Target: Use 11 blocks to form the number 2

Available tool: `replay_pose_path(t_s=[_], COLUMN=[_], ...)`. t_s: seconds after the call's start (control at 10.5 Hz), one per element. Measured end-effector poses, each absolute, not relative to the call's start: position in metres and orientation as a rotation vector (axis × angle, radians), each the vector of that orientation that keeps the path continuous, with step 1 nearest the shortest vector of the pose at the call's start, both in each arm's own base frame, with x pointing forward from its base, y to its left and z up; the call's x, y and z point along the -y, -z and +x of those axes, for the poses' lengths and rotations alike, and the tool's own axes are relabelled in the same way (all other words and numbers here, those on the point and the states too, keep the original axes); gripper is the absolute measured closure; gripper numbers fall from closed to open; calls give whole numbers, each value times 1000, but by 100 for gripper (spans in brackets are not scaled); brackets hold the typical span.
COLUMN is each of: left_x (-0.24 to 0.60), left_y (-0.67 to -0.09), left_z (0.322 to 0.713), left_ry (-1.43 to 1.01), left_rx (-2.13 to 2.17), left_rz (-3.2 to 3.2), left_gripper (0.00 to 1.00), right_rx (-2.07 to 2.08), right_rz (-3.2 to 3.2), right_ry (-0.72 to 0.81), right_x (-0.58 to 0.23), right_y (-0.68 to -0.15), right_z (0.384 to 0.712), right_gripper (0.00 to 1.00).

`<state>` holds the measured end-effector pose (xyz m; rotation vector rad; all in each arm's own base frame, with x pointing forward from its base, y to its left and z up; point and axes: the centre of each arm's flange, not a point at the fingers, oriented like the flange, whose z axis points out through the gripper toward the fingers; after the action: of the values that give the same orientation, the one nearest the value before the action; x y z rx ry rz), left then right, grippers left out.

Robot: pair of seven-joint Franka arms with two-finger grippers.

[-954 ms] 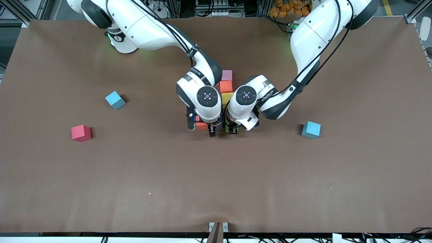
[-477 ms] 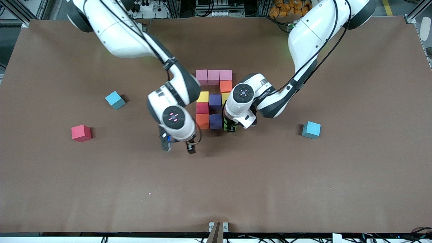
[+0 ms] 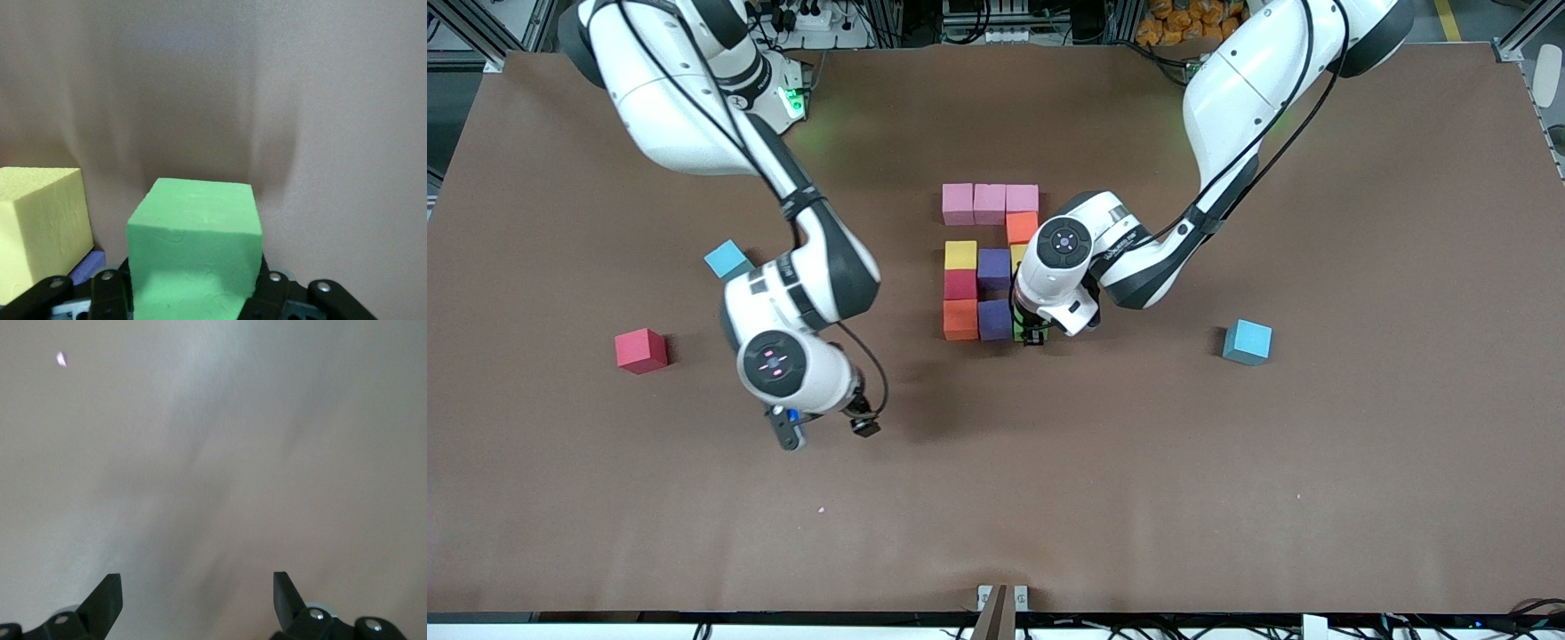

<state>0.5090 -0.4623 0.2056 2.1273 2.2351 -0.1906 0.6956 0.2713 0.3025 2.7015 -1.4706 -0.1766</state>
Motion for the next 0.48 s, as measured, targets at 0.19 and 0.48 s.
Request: replay_pose_path(t_s=[0.19,0.48], left_x=[462,463], left_y=[-205,-204], left_z=[508,507], left_ry=[191,191], left_rx=[-2237,-2247], left_rz=[2128,2121], left_gripper=[36,33], right_rx=[1306,924], right_rz=[2801,2926], right_ry=[187,263], right_x=[-229,-193], right_y=[-316,-353], right_z=[711,707], right_gripper=[0,0])
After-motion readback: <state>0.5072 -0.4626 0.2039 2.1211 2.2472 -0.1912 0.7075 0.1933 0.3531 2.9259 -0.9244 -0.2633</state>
